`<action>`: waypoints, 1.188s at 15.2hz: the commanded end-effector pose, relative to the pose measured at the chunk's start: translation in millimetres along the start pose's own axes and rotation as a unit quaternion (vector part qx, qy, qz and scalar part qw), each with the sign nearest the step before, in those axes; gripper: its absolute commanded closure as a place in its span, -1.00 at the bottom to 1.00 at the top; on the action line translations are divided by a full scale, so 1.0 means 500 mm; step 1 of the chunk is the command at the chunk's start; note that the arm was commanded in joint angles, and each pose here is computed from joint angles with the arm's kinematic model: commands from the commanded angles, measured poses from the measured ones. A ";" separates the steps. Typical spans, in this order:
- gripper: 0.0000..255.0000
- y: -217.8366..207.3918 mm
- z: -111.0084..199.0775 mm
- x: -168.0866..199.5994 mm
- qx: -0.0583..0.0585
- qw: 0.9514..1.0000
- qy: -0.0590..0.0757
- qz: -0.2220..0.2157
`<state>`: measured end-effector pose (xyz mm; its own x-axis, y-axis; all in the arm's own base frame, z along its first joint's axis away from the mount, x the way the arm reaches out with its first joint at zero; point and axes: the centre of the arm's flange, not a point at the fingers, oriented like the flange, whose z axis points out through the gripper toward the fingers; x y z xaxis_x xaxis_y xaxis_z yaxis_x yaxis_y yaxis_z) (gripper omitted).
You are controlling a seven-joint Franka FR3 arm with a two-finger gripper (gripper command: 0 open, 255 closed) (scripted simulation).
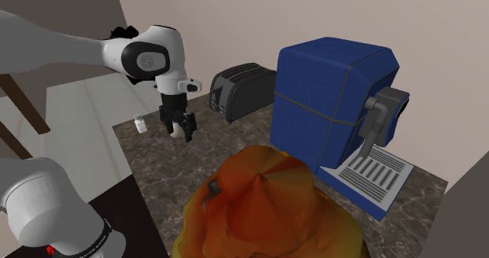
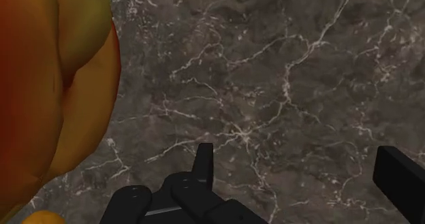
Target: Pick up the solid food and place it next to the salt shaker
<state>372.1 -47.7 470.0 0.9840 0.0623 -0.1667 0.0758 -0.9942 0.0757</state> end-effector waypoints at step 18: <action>-1.00 0.261 0.186 0.314 -0.174 0.980 0.006 0.093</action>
<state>514.5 -166.6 368.2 0.9881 -0.1055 -0.1116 -0.0501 -0.9084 0.4151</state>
